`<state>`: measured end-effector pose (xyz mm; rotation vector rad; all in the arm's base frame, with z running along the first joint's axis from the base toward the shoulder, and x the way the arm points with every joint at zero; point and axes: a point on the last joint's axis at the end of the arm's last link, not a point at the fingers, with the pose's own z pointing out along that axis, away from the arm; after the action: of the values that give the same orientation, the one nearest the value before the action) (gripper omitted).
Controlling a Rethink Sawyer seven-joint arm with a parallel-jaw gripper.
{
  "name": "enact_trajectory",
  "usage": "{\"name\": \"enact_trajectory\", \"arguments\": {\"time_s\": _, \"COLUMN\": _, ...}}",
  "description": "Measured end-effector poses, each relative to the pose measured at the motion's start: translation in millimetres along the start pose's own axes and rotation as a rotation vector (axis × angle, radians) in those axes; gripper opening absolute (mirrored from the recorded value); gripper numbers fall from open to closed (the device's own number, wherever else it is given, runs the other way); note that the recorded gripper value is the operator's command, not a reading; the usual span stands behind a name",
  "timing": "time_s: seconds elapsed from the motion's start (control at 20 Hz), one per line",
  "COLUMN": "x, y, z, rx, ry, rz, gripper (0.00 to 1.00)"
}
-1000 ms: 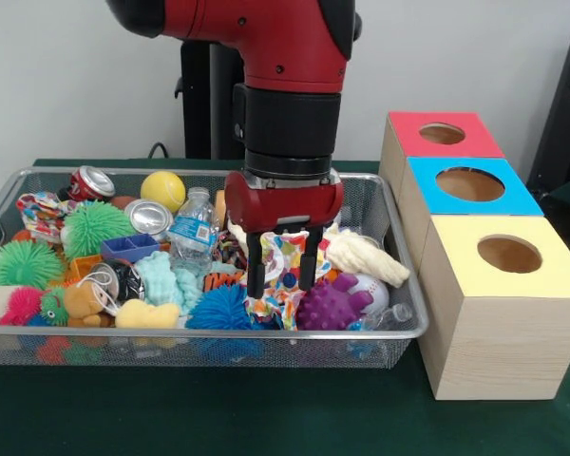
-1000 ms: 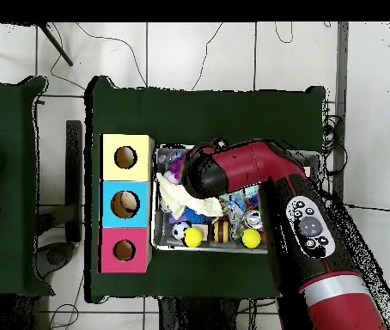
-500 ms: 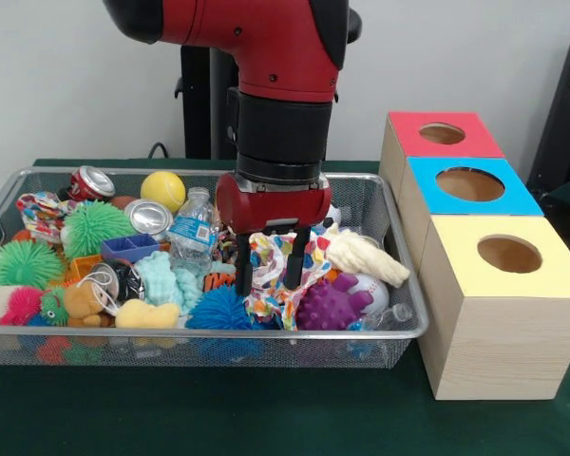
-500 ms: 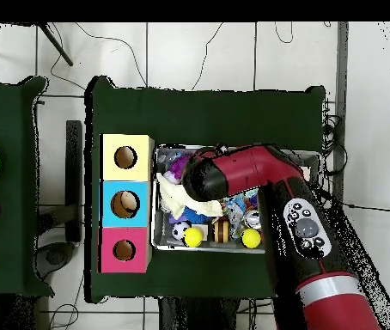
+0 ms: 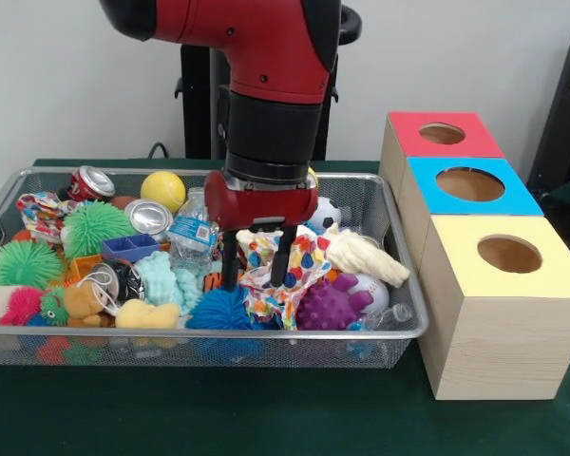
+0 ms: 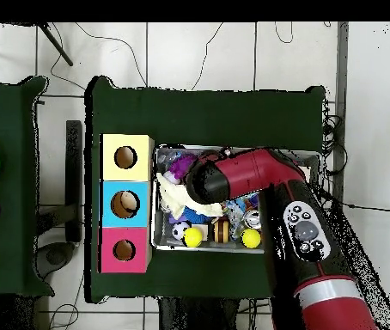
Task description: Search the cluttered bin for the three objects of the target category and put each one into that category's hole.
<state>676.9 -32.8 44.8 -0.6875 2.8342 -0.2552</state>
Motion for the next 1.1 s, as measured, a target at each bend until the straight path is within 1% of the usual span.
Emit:
{"name": "enact_trajectory", "arguments": {"time_s": 0.55, "x": 10.5, "y": -8, "z": 1, "rx": 0.014, "ry": 0.021, "rz": 0.01, "gripper": 1.0}}
{"name": "enact_trajectory", "arguments": {"time_s": 0.85, "x": 15.8, "y": -10, "z": 1, "rx": 0.011, "ry": 0.034, "rz": 0.028, "gripper": 1.0}}
{"name": "enact_trajectory", "arguments": {"time_s": 1.1, "x": 18.0, "y": -6, "z": 1, "rx": 0.005, "ry": 0.045, "rz": 0.04, "gripper": 1.0}}
